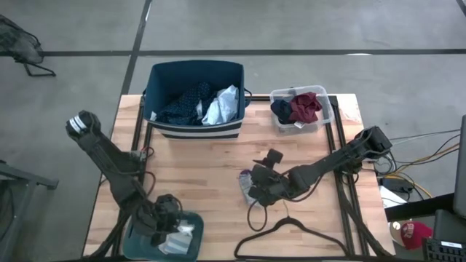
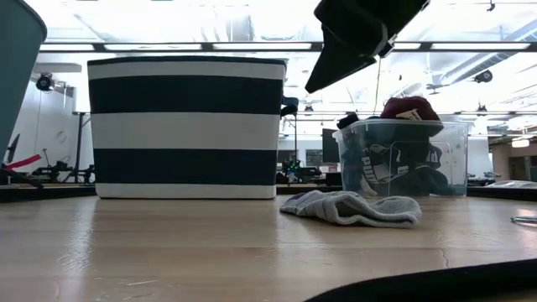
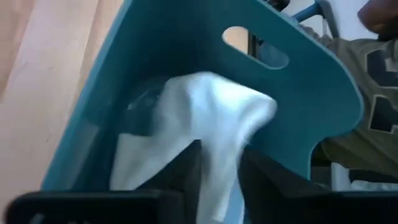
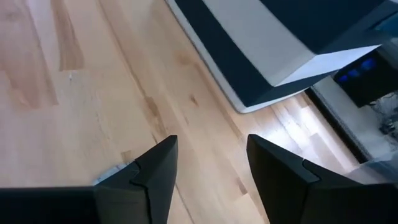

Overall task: Pick & Place Cloths
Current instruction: Put the white sock into the blue bin, then put the gray sock into the blue bin

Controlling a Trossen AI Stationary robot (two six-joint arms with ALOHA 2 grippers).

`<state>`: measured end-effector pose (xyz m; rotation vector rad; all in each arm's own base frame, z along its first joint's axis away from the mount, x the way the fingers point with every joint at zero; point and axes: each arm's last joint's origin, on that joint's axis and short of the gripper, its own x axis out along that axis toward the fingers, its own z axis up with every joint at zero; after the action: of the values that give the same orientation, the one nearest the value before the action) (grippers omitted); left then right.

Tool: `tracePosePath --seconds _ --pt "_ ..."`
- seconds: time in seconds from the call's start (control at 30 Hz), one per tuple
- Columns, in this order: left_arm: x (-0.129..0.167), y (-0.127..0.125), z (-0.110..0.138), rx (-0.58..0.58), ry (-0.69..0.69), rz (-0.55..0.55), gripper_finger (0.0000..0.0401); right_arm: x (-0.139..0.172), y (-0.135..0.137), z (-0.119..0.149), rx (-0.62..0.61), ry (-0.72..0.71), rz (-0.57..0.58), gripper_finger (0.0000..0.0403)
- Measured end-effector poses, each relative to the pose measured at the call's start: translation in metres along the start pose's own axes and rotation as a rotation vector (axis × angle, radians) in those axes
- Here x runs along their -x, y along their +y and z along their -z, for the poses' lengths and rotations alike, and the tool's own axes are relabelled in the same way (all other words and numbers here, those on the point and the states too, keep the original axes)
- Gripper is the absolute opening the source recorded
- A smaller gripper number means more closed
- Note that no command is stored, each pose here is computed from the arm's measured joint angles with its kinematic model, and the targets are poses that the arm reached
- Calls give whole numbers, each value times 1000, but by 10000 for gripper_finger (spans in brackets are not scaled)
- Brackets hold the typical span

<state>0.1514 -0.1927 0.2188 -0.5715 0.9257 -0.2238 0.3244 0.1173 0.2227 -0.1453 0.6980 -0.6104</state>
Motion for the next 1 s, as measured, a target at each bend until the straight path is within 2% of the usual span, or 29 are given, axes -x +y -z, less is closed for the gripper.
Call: tracePosePath --seconds 0.2,0.3,0.47,0.67,0.83,1.0 --pt "-4 -1 1 -13 3 10 173 -5 0 6 -8 9 -11 184" --pt "-3 -1 0 -61 -14 7 190 -12 1 13 -42 56 -93 190" --pt "2 -5 -3 -92 -38 45 194 -25 3 31 -82 132 -245 204" --pt "11 -9 -4 -58 40 145 193 -36 -1 52 -107 166 -260 220" --pt "21 -13 -8 -58 44 209 193 -46 -1 64 -162 170 -368 230" --pt "32 -24 -18 -216 -101 301 193 -54 -1 78 -182 157 -387 238"
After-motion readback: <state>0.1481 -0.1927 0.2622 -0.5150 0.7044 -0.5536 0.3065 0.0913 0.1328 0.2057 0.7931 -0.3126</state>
